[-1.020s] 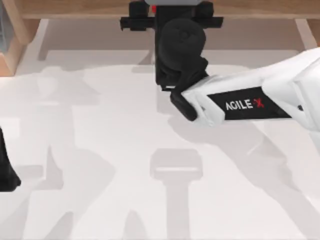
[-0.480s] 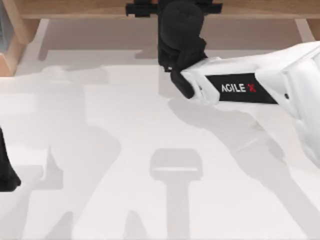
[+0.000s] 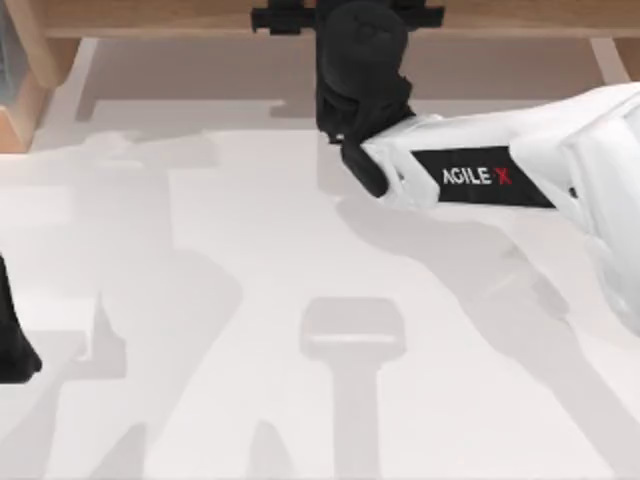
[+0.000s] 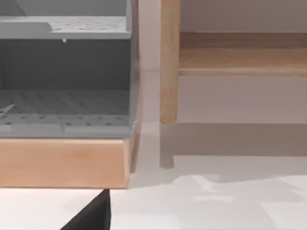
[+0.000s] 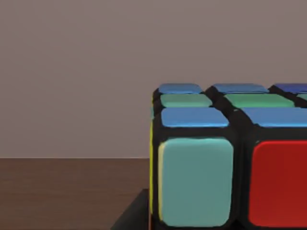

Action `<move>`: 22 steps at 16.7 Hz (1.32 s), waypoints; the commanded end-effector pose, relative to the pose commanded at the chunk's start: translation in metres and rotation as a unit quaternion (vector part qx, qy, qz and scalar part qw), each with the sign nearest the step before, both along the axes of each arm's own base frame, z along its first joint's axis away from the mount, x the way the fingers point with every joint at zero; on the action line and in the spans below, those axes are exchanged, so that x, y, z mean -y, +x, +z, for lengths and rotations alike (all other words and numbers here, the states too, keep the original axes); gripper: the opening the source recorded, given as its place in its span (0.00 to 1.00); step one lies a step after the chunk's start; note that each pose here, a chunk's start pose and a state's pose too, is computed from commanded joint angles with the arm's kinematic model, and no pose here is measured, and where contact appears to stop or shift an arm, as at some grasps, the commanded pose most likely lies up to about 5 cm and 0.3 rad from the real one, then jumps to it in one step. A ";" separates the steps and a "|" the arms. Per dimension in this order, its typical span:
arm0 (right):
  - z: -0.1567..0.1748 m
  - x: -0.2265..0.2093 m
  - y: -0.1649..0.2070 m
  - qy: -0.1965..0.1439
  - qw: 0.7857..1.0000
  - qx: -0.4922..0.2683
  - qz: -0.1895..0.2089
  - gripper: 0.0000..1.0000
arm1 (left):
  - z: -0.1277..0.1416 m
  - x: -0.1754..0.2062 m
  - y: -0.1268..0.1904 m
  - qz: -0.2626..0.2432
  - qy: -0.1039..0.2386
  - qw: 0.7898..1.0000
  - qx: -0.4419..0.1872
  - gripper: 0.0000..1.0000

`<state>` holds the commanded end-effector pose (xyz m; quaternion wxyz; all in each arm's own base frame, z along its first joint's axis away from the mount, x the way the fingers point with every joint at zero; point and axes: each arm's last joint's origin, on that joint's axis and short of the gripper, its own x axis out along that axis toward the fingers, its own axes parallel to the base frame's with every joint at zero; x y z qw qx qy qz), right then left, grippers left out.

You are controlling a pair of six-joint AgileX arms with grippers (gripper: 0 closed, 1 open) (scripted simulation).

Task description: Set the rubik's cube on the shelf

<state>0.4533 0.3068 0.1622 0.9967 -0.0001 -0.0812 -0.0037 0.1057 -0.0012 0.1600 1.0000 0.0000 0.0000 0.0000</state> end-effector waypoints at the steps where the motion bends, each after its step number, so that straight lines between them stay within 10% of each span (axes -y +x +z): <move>1: 0.000 0.000 0.000 0.000 1.000 0.000 0.000 0.53 | 0.000 0.000 0.000 0.000 0.000 1.000 0.000 1.00; 7: 0.000 0.000 0.000 0.000 1.000 0.000 0.000 0.98 | 0.000 0.000 0.000 0.000 0.000 1.000 0.000 1.00; 22: 0.018 0.044 0.000 -0.050 0.998 0.036 -0.001 1.00 | 0.000 0.000 0.000 0.000 0.000 1.000 0.000 1.00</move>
